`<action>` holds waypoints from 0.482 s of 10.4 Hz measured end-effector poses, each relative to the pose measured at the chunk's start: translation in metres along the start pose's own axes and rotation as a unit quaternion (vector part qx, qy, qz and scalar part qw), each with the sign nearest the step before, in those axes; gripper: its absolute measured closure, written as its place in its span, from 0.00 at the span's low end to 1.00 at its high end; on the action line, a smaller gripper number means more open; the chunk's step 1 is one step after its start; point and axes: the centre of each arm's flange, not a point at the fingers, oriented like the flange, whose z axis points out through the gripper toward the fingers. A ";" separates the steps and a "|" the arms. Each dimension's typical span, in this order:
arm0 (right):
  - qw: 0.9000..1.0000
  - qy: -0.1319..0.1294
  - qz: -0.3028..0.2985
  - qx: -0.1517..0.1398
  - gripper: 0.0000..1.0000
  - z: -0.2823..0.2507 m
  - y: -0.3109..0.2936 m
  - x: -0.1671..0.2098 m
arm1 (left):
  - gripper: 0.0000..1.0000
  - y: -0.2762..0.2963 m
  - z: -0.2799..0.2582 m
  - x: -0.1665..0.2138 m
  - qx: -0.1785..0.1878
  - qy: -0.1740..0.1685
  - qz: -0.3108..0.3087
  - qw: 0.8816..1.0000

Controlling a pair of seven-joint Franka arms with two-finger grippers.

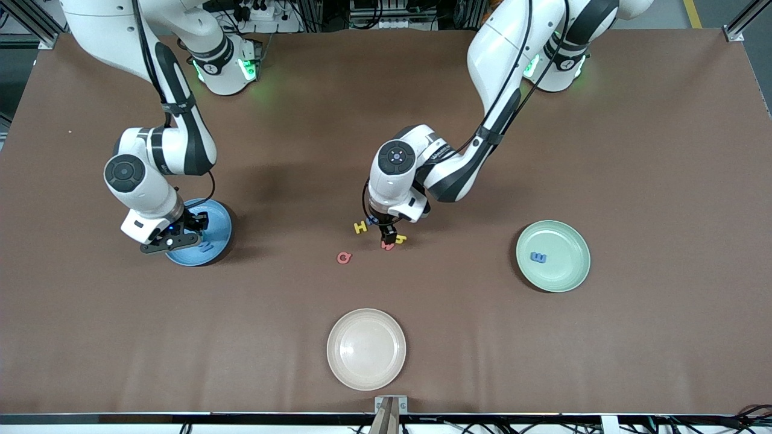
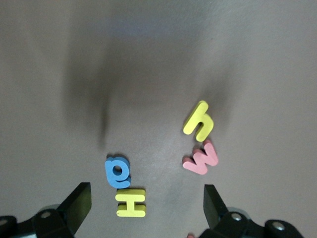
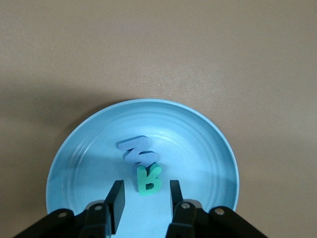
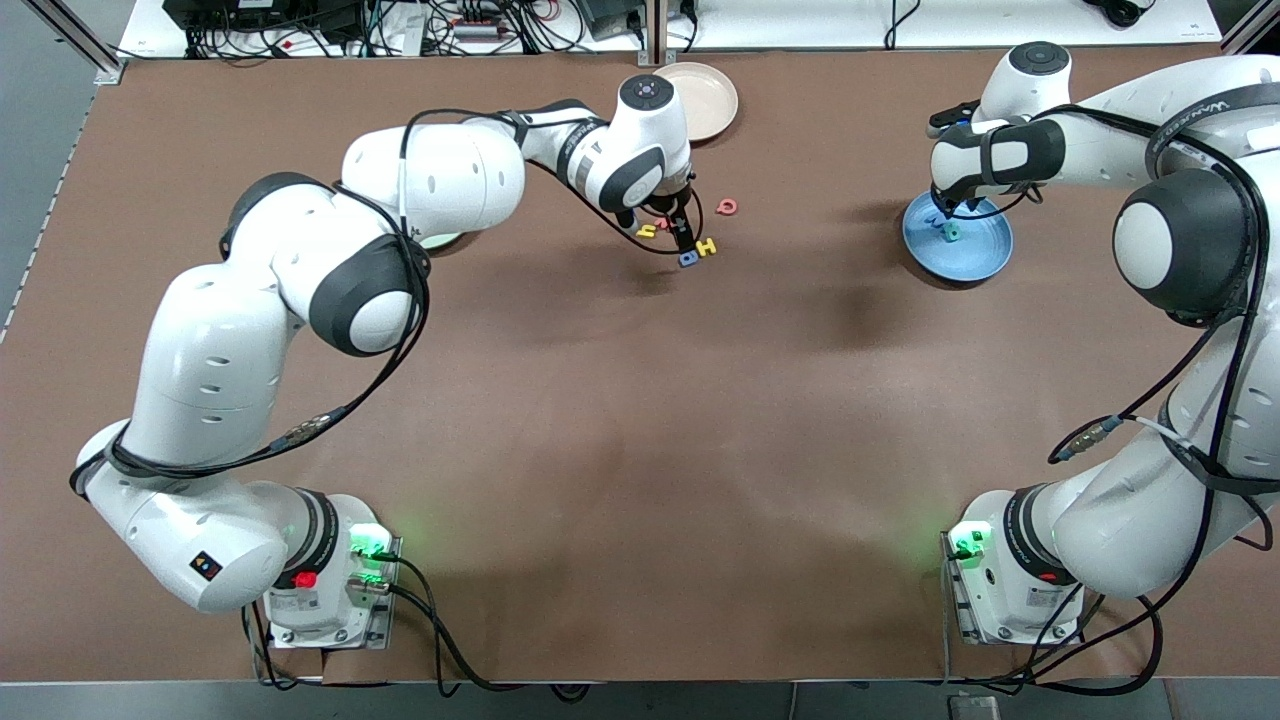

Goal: Sort uppercase to blue plate, lowercase to green plate
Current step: 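Grasp the blue lowercase a with the left gripper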

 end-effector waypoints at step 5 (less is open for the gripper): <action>1.000 0.002 0.008 0.006 0.56 -0.001 0.000 0.000 | 0.00 -0.007 0.019 -0.001 -0.003 -0.007 0.005 1.000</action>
